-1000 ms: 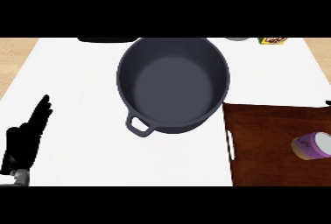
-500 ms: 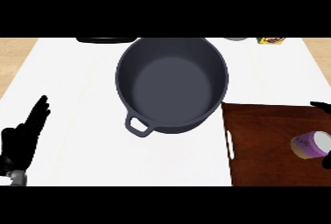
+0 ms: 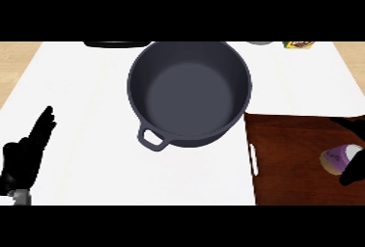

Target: Pick the can from the tray and place it in the pot

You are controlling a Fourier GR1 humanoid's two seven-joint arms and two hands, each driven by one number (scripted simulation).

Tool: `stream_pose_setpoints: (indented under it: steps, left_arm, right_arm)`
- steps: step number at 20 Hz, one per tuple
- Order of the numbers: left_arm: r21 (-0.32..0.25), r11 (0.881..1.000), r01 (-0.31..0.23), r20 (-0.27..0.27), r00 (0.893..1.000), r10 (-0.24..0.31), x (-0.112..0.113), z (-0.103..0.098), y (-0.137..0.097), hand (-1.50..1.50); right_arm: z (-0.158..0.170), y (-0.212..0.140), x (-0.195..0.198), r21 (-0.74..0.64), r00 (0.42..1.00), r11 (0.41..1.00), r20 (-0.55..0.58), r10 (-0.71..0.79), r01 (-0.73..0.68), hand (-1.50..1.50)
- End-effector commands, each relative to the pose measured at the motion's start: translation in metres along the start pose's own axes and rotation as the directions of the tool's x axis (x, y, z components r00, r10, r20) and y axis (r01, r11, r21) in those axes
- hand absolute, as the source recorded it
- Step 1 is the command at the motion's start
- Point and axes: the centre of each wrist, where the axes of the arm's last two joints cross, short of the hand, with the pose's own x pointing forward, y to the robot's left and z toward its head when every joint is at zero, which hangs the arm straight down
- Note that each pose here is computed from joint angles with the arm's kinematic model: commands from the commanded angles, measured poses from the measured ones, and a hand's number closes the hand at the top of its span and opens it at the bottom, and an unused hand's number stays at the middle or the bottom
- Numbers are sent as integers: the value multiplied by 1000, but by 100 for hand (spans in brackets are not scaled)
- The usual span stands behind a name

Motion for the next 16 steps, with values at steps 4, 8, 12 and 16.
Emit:
stream_pose_setpoints:
  steps: [4, 8, 12, 16]
  left_arm:
    - [6, 1000, 1, 11, 1000, -1, -16, -14, 4, 0]
    - [-6, 1000, 3, 4, 1000, -3, 5, 8, -6, 0]
    - [17, 1000, 3, 2, 1000, -3, 13, -19, 2, 0]
    - [-4, 1000, 2, 5, 1000, -1, -4, -5, -8, 0]
  right_arm:
    - [-10, 6, -3, -2, 1000, 1000, 2, 2, -2, -150]
    - [-30, 29, 11, 24, 1000, 1000, -25, 12, -11, -150]
    - [-19, 28, -18, 51, 999, 998, 3, 47, -48, 150]
    - [-36, 19, -33, 4, 996, 997, 60, 72, -72, 150]
